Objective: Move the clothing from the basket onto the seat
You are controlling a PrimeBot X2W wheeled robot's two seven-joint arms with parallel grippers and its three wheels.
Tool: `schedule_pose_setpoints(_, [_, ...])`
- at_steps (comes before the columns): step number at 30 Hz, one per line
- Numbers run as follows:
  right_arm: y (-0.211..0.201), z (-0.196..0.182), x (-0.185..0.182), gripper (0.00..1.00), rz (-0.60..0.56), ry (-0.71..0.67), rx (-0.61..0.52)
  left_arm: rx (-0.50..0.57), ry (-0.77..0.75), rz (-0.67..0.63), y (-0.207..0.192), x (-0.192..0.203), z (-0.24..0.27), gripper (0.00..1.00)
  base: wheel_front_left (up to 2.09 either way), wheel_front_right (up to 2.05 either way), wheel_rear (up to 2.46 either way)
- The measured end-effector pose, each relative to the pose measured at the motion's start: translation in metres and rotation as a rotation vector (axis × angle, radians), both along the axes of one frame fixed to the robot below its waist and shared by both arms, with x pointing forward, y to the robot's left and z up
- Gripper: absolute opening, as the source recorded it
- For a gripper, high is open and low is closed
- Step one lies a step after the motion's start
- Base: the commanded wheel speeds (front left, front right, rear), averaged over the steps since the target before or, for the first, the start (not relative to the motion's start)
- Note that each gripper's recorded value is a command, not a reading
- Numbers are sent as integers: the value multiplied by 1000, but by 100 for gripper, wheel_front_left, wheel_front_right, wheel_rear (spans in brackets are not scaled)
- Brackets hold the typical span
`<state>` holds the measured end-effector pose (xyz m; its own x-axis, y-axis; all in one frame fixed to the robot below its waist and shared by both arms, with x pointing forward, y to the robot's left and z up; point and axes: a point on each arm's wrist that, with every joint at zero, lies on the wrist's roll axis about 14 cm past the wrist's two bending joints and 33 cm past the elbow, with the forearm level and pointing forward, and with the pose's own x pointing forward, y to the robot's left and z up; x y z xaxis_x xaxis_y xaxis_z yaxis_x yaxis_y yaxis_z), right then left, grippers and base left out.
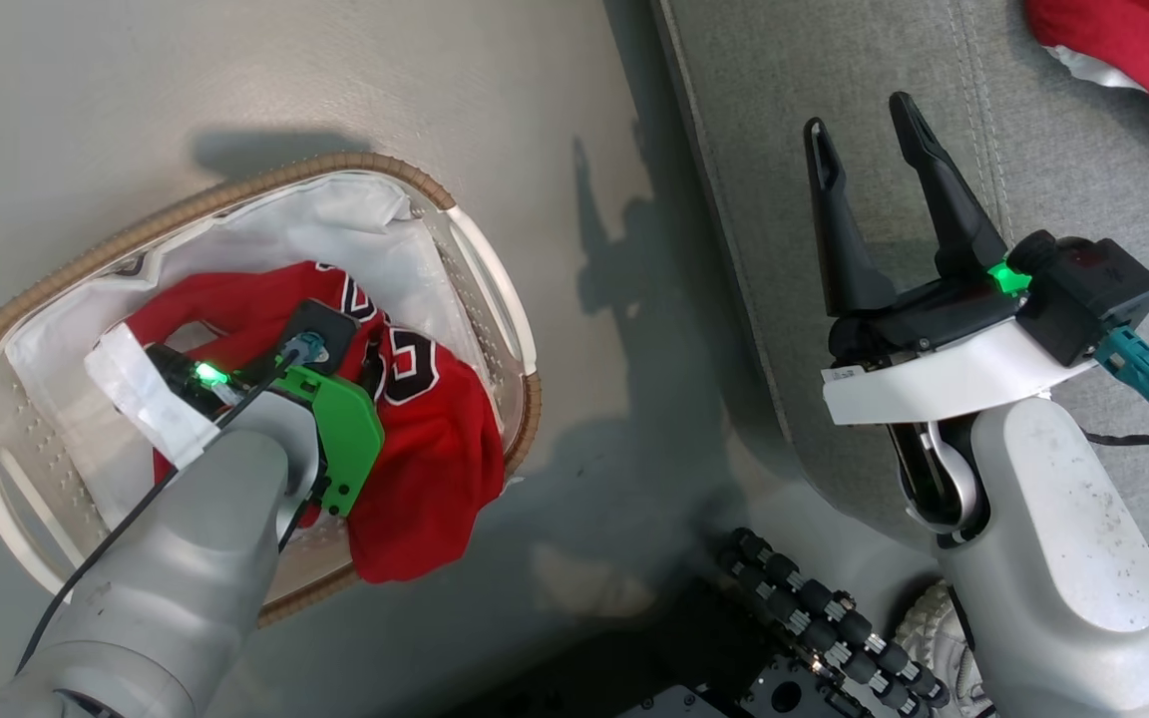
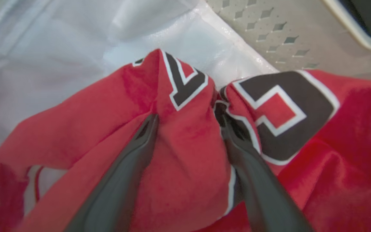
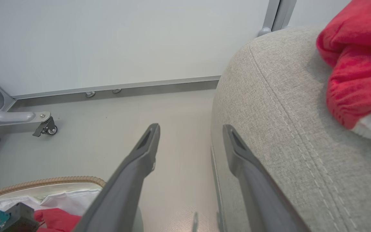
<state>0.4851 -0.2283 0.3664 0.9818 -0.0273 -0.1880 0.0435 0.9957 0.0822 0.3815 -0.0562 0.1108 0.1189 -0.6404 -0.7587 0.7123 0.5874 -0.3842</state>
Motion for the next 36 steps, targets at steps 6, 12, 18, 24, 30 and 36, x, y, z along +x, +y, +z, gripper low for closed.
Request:
schedule_pose_setpoints(6, [3, 4, 2, 100, 11, -11, 4, -3, 11, 7, -2, -1, 4, 0, 0, 0, 0])
schedule_pose_setpoints(12, [5, 18, 3, 100, 16, -36, 9, -51, -23, 54, -6, 7, 18, 0, 0, 0, 0])
schedule_pose_setpoints(18, [3, 38, 0, 100, 18, -71, -13, -107, -25, 111, -13, -4, 44, 0, 0, 0, 0])
schedule_pose_setpoints(24, [5, 57, -9, 100, 16, -99, -28, -154, -45, 197, -16, -4, 80, 0, 0, 0, 0])
schedule_pose_setpoints(30, [13, 71, -24, 100, 28, -115, -16, -226, -135, 281, -15, 8, 127, 0, 0, 0, 0])
schedule_pose_setpoints(36, [22, 85, -43, 100, 33, -134, 8, -304, -253, 378, -7, 20, 180, 0, 0, 0, 0])
